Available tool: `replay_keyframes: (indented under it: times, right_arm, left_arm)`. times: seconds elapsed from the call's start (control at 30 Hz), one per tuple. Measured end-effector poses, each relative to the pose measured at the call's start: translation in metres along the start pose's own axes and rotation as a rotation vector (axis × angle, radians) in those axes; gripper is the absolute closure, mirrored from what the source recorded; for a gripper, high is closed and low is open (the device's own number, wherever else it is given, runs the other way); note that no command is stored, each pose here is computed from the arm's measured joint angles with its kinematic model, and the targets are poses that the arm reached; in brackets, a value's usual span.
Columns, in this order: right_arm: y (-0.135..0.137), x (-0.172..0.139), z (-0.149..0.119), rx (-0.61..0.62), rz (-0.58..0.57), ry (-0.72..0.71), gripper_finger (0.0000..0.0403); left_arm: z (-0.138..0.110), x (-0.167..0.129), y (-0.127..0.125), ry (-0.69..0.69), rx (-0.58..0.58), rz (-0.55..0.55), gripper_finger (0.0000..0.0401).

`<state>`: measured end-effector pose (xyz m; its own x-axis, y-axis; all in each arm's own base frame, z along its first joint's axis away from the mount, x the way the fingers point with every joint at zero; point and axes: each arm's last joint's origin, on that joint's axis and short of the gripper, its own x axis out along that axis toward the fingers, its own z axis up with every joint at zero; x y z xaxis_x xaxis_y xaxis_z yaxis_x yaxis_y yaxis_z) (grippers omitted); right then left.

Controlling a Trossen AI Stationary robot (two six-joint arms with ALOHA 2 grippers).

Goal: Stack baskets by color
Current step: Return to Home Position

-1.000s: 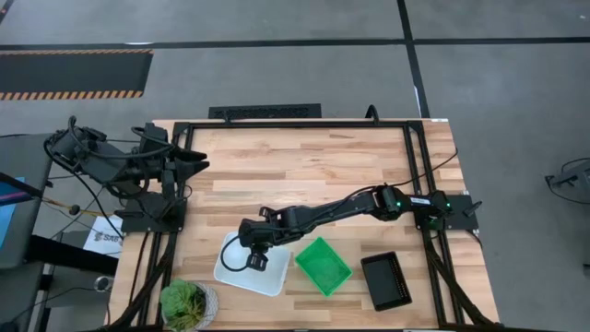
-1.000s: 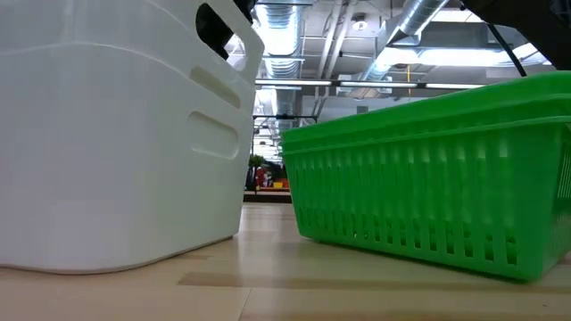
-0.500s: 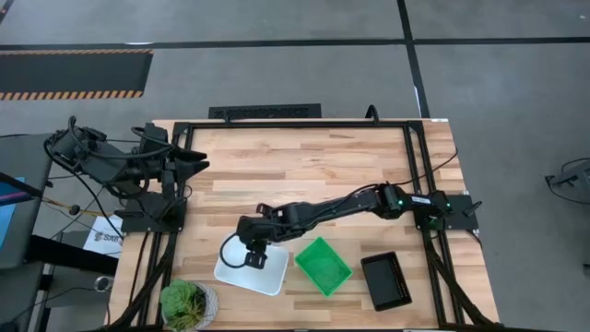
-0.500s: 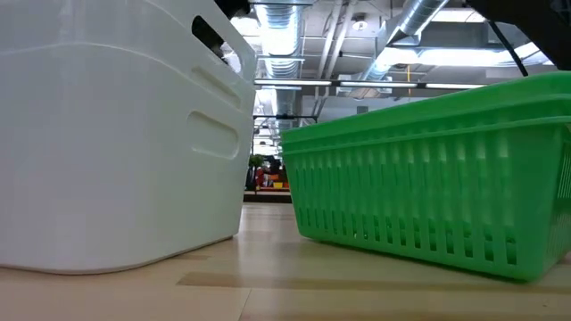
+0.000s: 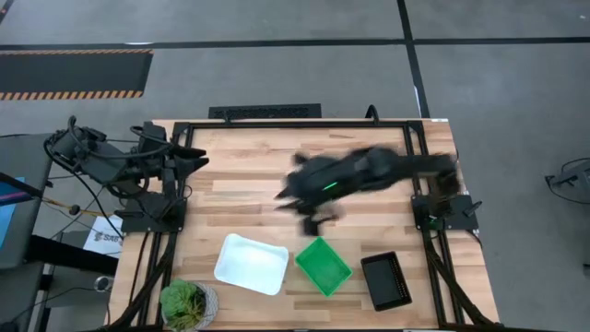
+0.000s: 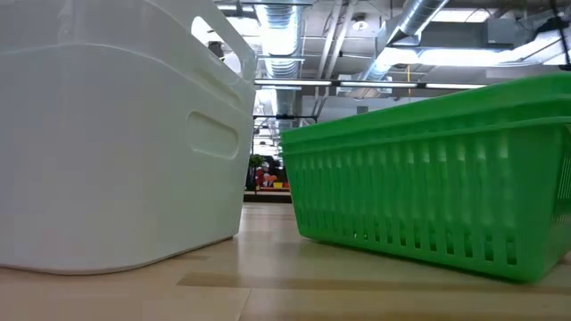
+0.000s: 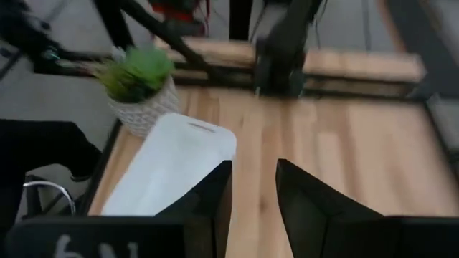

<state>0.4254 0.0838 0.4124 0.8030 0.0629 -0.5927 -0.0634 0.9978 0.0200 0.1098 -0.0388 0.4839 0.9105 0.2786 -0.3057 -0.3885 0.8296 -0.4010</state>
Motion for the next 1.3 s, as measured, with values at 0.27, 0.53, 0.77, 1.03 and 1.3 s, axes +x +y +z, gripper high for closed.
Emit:
replay_keyframes:
  times: [0.27,0.53,0.77,1.03,1.3]
  right_arm:
    - [-0.032,-0.207,-0.005,-0.119,-0.045,-0.148,0.0273]
    - [-0.050,-0.327,-0.068,-0.005,-0.108,-0.171,0.0274]
    - [-0.049,-0.309,-0.104,-0.027,-0.029,-0.339,0.0275]
    - [-0.055,-0.238,-0.184,0.046,0.053,-0.572,0.0273]
    - [-0.058,-0.208,-0.258,0.112,0.130,-0.817,0.0275]
  left_arm:
    - [-0.005,0.000,0.003,0.051,0.045,0.011,0.0279]
    - [-0.004,-0.001,0.010,0.009,0.219,0.113,0.0279]
    - [-0.004,-0.014,0.028,-0.034,0.187,0.068,0.0279]
    - [-0.046,-0.010,0.057,-0.093,0.068,-0.078,0.0279]
    - [-0.097,-0.001,0.085,-0.176,-0.038,-0.331,0.0279]
